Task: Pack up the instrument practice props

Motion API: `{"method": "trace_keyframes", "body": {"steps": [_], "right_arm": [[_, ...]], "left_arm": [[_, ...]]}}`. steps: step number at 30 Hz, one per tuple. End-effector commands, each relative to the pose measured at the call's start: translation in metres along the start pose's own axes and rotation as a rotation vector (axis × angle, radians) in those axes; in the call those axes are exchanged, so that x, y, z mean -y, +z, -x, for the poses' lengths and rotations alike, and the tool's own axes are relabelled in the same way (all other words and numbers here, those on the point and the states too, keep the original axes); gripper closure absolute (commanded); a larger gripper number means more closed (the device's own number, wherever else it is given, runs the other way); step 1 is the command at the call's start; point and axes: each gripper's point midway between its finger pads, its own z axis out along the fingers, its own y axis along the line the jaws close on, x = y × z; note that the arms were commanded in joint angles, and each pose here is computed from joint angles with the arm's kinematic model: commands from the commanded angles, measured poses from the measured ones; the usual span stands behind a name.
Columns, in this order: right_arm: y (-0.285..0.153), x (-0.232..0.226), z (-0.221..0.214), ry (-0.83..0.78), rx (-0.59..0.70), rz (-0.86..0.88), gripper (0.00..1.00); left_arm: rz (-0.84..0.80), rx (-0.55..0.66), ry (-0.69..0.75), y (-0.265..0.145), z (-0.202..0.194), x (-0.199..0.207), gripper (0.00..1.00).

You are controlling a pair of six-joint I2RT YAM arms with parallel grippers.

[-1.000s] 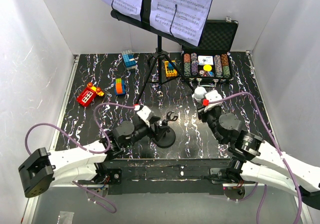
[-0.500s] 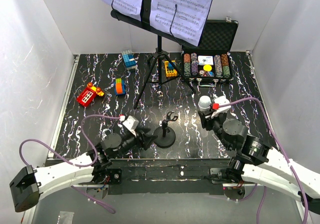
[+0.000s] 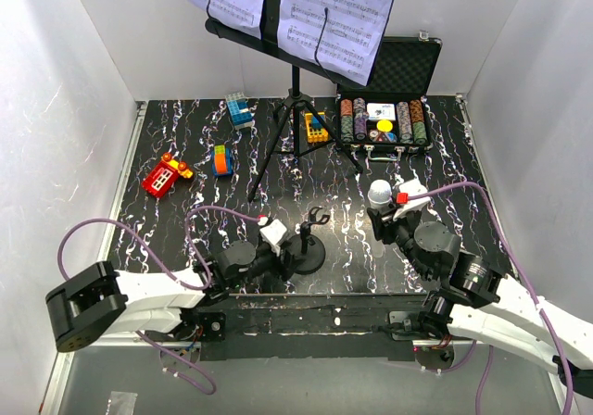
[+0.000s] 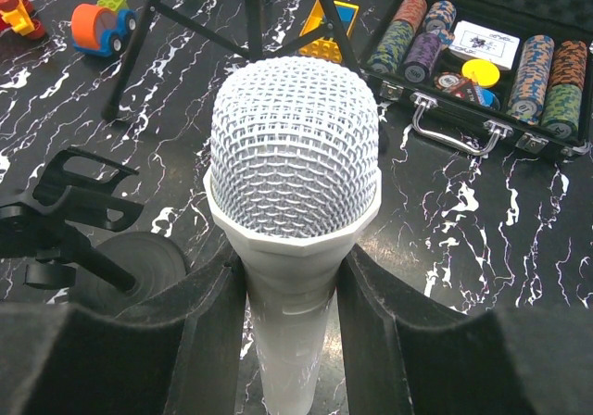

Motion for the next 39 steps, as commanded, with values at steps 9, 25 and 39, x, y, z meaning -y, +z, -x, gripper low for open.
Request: {"method": "trace_keyframes", "body": {"steps": [9, 25, 39], "right_arm": [[-0.004, 0.000, 0.014, 0.039, 0.042, 0.005, 0.99], [-0.003, -0.005, 0.015, 0.025, 0.029, 0.031, 0.99], [-0.006, -0.012, 0.014, 0.075, 0.039, 0.075, 0.99]], "left_arm": [[-0.024, 0.135, 0.098, 0.039, 0.040, 0.009, 0.55], [0.010, 0.159, 0.093, 0.040, 0.057, 0.006, 1.00], [0.894, -0.017, -0.119, -0.105, 0.106, -0.146, 1.00]]}}
